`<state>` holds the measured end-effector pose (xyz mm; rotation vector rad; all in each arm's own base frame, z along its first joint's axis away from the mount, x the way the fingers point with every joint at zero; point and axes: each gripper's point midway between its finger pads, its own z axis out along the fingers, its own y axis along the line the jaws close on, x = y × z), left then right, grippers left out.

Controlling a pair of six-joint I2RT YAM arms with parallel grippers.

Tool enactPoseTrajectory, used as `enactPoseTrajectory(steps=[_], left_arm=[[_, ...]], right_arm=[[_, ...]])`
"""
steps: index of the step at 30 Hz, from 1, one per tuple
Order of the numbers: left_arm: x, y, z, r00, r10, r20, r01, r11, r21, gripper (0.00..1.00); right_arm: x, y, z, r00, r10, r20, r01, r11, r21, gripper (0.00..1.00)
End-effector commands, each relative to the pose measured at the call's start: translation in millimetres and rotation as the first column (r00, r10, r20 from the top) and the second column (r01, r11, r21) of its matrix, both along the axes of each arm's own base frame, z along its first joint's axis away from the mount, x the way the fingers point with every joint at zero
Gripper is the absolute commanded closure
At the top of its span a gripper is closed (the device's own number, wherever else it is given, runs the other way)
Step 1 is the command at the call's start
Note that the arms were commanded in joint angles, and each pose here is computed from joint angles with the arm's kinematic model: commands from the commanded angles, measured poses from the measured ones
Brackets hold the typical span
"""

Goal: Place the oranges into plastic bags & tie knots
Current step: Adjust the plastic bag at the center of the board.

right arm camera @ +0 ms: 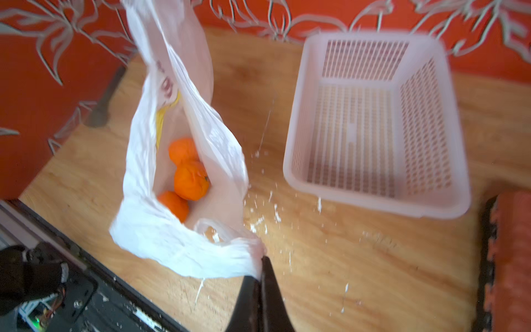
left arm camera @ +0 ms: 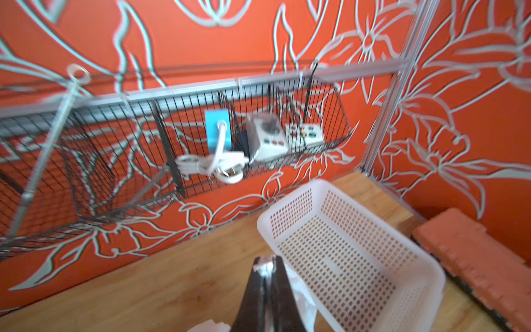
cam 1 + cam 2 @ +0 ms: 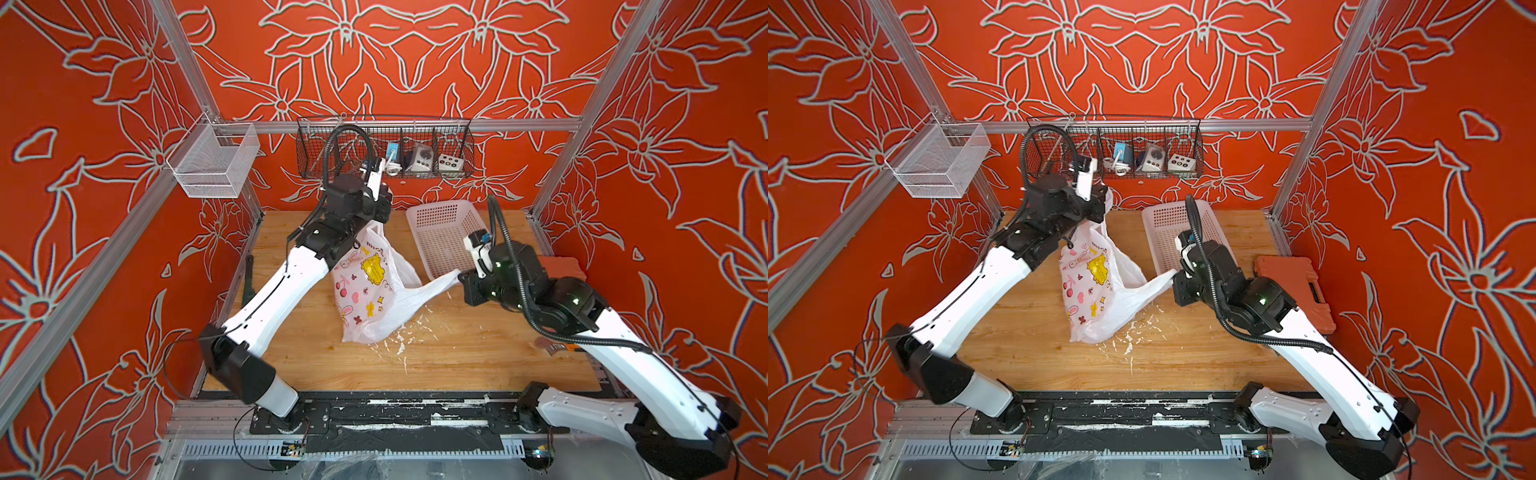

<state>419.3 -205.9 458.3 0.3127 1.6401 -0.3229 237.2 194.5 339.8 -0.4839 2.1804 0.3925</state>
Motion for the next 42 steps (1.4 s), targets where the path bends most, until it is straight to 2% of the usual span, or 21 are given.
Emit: enactPoseTrajectory(steps=[1, 4, 7, 13, 18, 23, 27, 30, 32, 33, 36, 39, 42], left_arm=[[-32, 34, 37, 0.993, 0.106, 0.045, -0.102, 0.992, -0.076, 1.00], [-64, 63, 64, 0.984, 0.168, 0.060, -0.160, 0.980, -0.119, 1.00], [-94, 79, 82, 0.985, 0.166, 0.054, -0.155, 0.974, -0.163, 1.00], [-131, 84, 82, 0.996, 0.091, -0.013, -0.092, 0.972, -0.214, 1.00], [-148, 63, 59, 0.995, -0.061, -0.074, 0.038, 0.959, -0.280, 1.00], [-137, 43, -2, 0.979, -0.134, -0.156, 0.082, 0.950, -0.302, 1.00], [-122, 37, -34, 0.974, -0.119, -0.194, 0.056, 0.951, -0.303, 1.00], [-112, 33, -39, 0.974, -0.110, -0.200, 0.045, 0.951, -0.305, 1.00], [-109, 31, -37, 0.974, -0.113, -0.199, 0.046, 0.948, -0.315, 1.00], [-108, 31, -34, 0.975, -0.109, -0.195, 0.042, 0.947, -0.318, 1.00], [-108, 31, -23, 0.979, -0.110, -0.170, 0.049, 0.942, -0.331, 1.00], [-109, 34, -14, 0.984, -0.103, -0.148, 0.046, 0.936, -0.349, 1.00], [-112, 32, -7, 0.985, -0.121, -0.127, 0.068, 0.930, -0.361, 1.00]], right_arm=[[1, -15, 47, 0.993, 0.030, 0.115, -0.019, 0.995, -0.095, 1.00], [-3, -15, 94, 0.983, 0.060, 0.176, -0.050, 0.997, -0.058, 1.00], [-8, -15, 126, 0.974, 0.075, 0.216, -0.072, 0.997, -0.021, 1.00], [-19, -23, 157, 0.966, 0.073, 0.248, -0.081, 0.996, 0.021, 1.00], [-14, -31, 135, 0.979, 0.039, 0.201, -0.039, 0.999, 0.000, 1.00], [9, -31, 78, 0.995, -0.002, 0.100, 0.004, 1.000, -0.013, 1.00], [39, -39, 45, 0.998, -0.049, 0.047, 0.049, 0.999, 0.006, 1.00], [42, -25, 48, 0.998, 0.011, 0.055, -0.014, 0.999, 0.042, 1.00], [39, -16, 58, 0.997, 0.045, 0.070, -0.052, 0.994, 0.094, 0.86], [37, -12, 66, 0.995, 0.062, 0.083, -0.071, 0.990, 0.121, 0.75], [27, -1, 93, 0.985, 0.119, 0.128, -0.143, 0.969, 0.201, 0.56], [18, 12, 117, 0.970, 0.181, 0.163, -0.221, 0.934, 0.282, 0.47], [18, 32, 128, 0.952, 0.244, 0.185, -0.296, 0.888, 0.351, 0.41]])
